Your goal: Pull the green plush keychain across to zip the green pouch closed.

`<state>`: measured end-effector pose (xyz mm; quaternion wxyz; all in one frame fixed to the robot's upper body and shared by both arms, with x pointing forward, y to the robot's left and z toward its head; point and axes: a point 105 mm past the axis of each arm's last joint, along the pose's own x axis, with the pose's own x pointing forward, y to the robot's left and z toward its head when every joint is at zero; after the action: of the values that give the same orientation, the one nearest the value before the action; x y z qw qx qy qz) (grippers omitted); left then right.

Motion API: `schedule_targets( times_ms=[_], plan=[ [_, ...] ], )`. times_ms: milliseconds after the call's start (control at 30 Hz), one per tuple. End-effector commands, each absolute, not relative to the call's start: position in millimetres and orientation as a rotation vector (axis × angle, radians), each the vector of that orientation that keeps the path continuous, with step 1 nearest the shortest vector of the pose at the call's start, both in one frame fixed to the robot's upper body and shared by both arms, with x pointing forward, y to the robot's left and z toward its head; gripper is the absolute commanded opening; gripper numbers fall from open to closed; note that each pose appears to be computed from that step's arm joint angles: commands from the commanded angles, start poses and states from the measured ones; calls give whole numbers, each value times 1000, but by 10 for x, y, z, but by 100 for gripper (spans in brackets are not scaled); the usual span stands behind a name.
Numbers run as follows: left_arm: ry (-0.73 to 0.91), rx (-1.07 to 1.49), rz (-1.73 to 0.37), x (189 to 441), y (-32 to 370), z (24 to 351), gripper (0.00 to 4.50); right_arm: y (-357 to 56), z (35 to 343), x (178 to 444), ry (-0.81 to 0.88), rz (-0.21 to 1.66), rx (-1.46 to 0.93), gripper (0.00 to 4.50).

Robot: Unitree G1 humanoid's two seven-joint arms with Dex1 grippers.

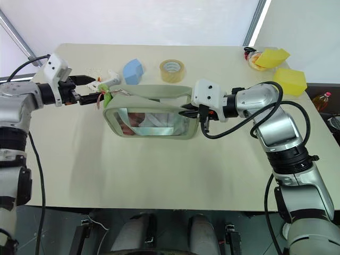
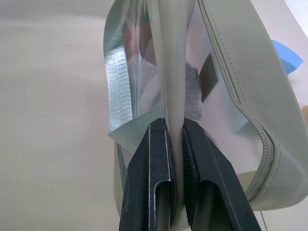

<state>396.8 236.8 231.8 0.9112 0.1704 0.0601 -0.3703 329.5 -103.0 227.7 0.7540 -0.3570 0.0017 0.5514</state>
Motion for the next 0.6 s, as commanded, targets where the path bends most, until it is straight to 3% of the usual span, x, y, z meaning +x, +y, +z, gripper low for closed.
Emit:
schedule_targets(
  times_ms=[33, 133, 333, 600],
  plan=[
    [75, 385, -795, 3963, 2300, 2458, 450, -986, 2306, 3253, -21, 1210, -797, 5],
    [69, 387, -820, 3937, 2276, 2482, 315, -987, 2308, 3269, -23, 1200, -802, 0],
    [54, 358, -871, 3879, 2193, 2507, 3, -989, 2323, 3304, -28, 1180, -799, 0],
    [-64, 294, -959, 3737, 2027, 3032, 3, -1021, 2356, 3491, -13, 1070, -814, 0]
  ],
)
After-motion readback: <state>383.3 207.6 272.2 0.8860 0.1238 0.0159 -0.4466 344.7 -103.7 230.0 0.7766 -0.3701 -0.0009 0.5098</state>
